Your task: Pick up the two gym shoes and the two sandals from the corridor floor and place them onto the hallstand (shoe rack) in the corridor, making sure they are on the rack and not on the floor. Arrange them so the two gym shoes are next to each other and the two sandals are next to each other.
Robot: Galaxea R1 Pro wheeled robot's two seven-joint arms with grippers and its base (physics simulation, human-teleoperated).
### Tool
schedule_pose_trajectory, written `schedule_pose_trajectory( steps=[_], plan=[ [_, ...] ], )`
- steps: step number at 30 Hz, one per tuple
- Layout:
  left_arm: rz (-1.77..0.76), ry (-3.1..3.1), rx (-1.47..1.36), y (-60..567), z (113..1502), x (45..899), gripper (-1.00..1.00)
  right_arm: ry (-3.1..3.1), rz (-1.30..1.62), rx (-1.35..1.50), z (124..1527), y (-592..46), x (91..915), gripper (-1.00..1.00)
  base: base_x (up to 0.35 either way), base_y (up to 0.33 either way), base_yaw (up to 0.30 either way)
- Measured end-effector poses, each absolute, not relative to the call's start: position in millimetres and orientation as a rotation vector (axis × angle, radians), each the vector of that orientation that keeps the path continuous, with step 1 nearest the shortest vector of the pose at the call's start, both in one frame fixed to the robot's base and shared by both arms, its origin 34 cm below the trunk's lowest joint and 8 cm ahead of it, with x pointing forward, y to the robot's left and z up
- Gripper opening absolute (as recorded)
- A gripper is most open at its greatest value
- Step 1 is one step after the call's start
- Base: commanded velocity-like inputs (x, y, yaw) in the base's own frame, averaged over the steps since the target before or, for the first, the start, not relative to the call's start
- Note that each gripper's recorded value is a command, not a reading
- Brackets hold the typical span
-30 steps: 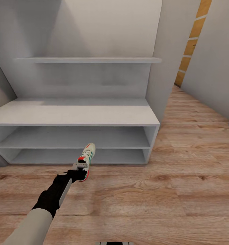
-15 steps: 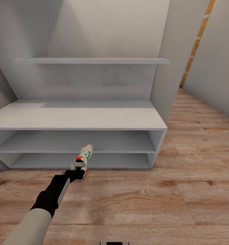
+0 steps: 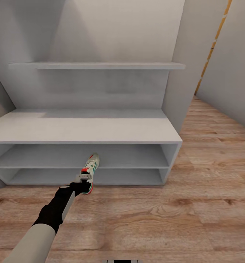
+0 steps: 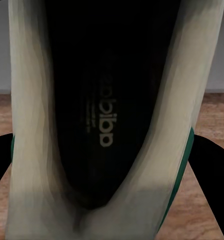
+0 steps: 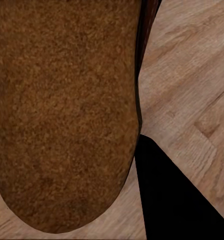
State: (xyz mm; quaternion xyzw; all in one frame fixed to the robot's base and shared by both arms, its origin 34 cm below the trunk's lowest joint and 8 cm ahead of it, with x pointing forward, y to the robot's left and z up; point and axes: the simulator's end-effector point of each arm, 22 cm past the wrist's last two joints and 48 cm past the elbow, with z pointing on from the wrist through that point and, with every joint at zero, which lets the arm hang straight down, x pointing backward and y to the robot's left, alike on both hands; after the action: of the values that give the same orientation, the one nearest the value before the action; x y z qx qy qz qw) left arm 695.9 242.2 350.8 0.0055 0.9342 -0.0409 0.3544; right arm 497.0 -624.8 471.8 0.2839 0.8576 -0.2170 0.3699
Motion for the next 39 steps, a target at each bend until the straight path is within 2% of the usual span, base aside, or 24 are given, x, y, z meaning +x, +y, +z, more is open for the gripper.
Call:
schedule_pose_trajectory(
  steps=[5, 12, 22, 39],
  plan=[
    [-0.107, 2.415, 0.014, 241.3, 350.8, 695.9, -1.0, 2.211, -0.551, 0.703, 470.2, -618.5, 502.4, -1.0, 0.047, 0.0, 0.0],
    [-0.11, 2.414, 0.016, 239.9, 351.3, 695.9, -1.0, 2.211, -0.551, 0.702, 470.5, -618.2, 502.5, -1.0, 0.317, -0.012, 0.0],
    [-0.103, 2.414, 0.021, 240.7, 351.2, 696.1, -1.0, 2.21, -0.552, 0.704, 470.6, -618.6, 502.3, -1.0, 0.275, -0.175, 0.0],
    [-0.088, 2.388, 0.03, 242.8, 357.4, 701.3, -1.0, 2.21, -0.552, 0.703, 470.4, -618.4, 502.5, -1.0, 0.092, -0.092, 0.0]
  ],
)
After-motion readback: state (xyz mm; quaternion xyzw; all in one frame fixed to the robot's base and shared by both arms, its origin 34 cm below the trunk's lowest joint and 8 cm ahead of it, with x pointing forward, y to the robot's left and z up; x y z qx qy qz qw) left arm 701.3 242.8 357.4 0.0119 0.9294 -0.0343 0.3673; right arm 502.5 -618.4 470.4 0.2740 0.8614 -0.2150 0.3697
